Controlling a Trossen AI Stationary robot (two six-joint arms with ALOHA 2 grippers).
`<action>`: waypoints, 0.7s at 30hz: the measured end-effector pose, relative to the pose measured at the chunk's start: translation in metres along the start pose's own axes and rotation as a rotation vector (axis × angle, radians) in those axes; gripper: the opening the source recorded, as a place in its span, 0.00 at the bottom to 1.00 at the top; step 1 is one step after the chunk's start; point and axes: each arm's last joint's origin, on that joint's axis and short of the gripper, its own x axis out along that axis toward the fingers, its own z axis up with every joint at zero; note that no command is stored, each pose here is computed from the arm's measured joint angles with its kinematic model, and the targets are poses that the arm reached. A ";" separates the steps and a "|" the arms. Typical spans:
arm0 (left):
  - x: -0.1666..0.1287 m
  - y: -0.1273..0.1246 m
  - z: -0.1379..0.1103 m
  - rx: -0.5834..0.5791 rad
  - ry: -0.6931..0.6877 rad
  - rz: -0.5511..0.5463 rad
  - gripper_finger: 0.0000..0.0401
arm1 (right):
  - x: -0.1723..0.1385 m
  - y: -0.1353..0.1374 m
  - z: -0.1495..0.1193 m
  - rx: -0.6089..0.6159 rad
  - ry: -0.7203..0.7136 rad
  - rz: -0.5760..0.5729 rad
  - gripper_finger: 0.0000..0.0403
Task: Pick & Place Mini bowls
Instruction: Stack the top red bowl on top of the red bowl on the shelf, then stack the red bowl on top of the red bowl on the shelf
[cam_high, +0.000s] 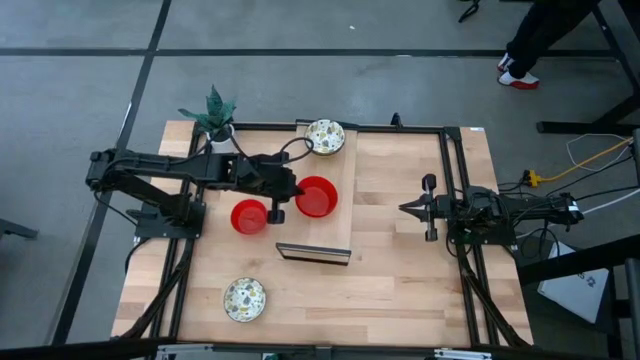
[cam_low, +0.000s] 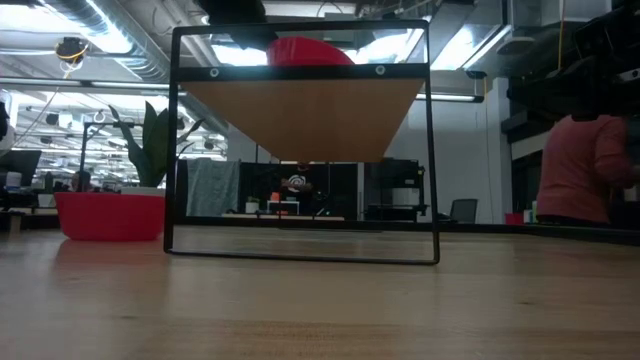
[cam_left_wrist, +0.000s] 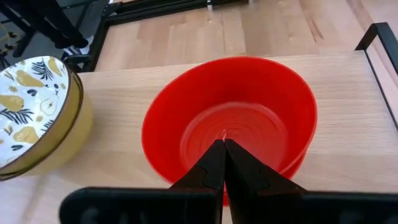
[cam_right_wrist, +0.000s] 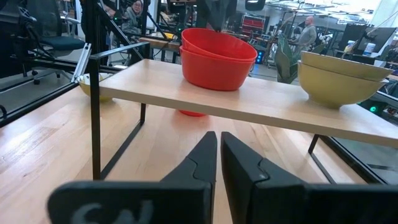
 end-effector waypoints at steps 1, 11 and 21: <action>0.000 0.000 0.000 -0.005 0.000 0.000 0.00 | 0.000 0.000 0.000 0.000 0.000 0.000 0.06; 0.003 -0.001 -0.002 -0.016 0.008 0.002 0.00 | 0.000 0.000 0.000 0.000 0.000 0.000 0.06; 0.004 -0.001 -0.010 -0.019 -0.017 0.014 0.00 | 0.000 0.000 0.000 0.000 0.000 0.000 0.06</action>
